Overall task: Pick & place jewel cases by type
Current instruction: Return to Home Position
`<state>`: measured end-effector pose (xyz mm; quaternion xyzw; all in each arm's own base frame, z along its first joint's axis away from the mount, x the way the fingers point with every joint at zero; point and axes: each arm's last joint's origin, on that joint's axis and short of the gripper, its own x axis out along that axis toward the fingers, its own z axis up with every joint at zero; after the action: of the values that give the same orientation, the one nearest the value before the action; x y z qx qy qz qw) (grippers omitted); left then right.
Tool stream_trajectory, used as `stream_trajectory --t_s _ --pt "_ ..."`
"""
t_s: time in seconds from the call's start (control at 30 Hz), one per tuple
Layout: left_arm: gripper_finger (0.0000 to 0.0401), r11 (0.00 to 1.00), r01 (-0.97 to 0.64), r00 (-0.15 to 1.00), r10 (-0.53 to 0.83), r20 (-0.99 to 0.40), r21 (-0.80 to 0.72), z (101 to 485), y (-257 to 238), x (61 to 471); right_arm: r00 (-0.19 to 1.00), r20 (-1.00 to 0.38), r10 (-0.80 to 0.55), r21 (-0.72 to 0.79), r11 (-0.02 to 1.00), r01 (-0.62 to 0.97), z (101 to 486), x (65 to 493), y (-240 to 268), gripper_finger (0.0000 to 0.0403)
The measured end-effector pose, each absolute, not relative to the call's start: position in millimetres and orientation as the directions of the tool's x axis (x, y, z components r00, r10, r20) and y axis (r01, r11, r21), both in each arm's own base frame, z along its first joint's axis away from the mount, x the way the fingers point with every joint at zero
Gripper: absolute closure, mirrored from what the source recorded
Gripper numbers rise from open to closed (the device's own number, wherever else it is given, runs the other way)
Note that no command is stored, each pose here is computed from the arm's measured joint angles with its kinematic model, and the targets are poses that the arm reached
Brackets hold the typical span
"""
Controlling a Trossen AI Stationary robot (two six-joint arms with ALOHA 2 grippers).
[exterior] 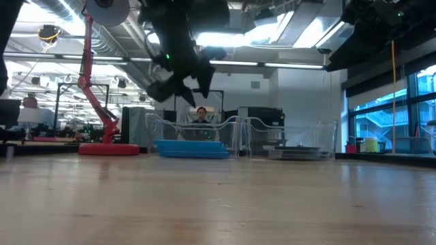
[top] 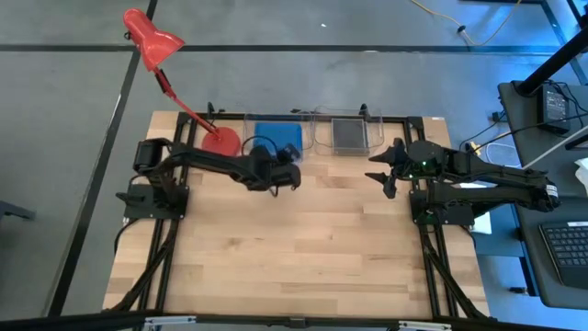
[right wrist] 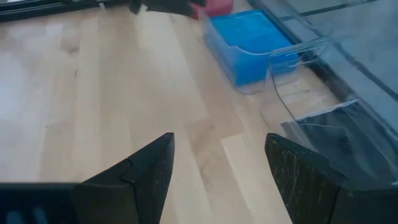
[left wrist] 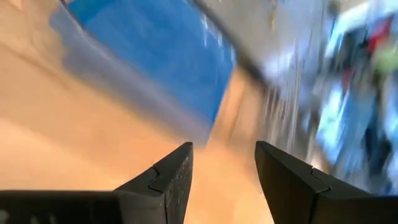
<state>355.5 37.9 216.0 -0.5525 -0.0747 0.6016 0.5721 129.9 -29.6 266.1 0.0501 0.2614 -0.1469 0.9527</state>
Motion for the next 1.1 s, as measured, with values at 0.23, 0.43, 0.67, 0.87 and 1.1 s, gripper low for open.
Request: stream_trajectory --t_s 0.23,0.43,0.67,0.87,1.1 --pt "0.0231 -0.001 -0.834 0.500 0.425 -0.755 -0.552 239.3 -0.4 350.1 0.836 -0.510 -0.202 0.017 0.969 0.245 266.4 130.5 -28.1 0.0148" --pt "0.0233 0.238 -0.767 0.637 0.393 -0.663 -0.596 249.6 -26.3 359.9 0.826 -0.528 -0.199 0.005 0.972 0.237 264.7 129.8 -27.9 0.0148" --pt "0.0234 0.605 -0.345 0.936 0.165 -0.310 -0.718 296.3 -13.1 383.2 0.901 -0.433 -0.025 0.146 0.984 0.097 274.3 129.2 -22.3 0.0148" --pt "0.0234 0.816 0.193 0.978 -0.202 0.044 -0.545 349.3 21.2 371.5 0.944 -0.324 -0.058 0.180 0.976 0.121 286.4 110.0 -19.0 0.0148" --pt "0.0234 0.895 0.146 0.974 -0.204 -0.095 -0.421 389.0 31.8 305.5 0.998 -0.065 0.002 0.242 0.970 0.014 306.1 67.7 -7.0 0.0148"
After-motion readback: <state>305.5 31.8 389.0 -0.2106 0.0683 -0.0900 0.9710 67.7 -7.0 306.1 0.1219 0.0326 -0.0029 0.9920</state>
